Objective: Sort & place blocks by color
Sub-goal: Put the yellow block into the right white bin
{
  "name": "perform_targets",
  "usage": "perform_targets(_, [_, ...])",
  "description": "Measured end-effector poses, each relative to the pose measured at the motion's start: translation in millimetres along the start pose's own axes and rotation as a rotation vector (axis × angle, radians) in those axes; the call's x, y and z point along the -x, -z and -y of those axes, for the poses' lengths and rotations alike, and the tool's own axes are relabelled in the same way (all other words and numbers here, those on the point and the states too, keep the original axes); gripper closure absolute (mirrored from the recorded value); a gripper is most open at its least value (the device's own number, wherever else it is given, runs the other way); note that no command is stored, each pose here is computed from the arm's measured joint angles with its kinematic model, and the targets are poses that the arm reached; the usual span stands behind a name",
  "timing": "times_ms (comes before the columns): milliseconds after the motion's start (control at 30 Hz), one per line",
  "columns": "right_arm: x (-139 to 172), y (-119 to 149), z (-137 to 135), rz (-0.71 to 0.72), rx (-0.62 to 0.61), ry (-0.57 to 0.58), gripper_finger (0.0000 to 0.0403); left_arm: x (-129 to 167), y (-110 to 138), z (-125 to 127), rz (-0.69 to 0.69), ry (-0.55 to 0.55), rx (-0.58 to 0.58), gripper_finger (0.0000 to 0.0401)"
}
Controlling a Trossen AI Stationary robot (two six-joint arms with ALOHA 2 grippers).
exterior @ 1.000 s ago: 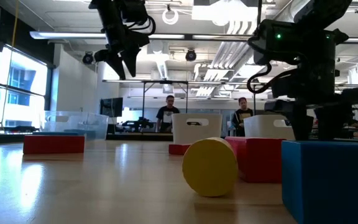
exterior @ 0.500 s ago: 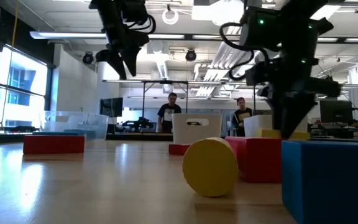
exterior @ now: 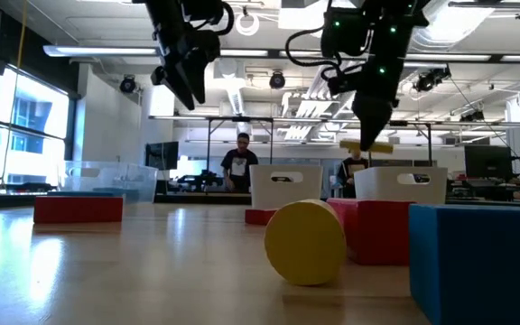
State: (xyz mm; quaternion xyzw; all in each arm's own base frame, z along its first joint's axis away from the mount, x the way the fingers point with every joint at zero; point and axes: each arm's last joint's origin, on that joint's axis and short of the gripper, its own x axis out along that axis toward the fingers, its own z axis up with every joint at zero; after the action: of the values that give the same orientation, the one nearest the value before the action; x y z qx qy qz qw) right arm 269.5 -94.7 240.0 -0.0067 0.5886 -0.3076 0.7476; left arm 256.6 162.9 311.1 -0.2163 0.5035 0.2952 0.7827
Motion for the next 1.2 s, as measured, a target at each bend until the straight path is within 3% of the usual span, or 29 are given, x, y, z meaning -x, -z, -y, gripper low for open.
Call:
perform_targets(233, [-4.0, -2.0, 57.0, -0.087, -0.194, 0.14, 0.0311, 1.0, 4.4, 19.4, -0.004, 0.026, -0.06, 0.0203])
perform_targets(467, [-27.3, 16.7, 89.1, -0.194, -0.384, 0.124, 0.0311, 1.8, 7.7, 31.5, -0.007, 0.042, -0.096, 0.0203])
perform_targets(633, [-42.9, 29.8, 92.8, -0.24, -0.458, 0.075, 0.0311, 2.5, 10.0, 38.8, -0.01, 0.052, -0.082, 0.0203])
perform_targets(900, [-60.9, 39.8, 82.3, -0.228, -0.48, 0.006, 0.0307, 4.0, 19.0, 51.0, -0.059, 0.057, -0.092, 0.0203])
perform_targets(1200, [-64.3, 42.3, 81.0, -0.228, -0.453, 0.019, 0.0227, 6.7, 33.7, 62.3, -0.156, 0.041, -0.094, 0.0203])
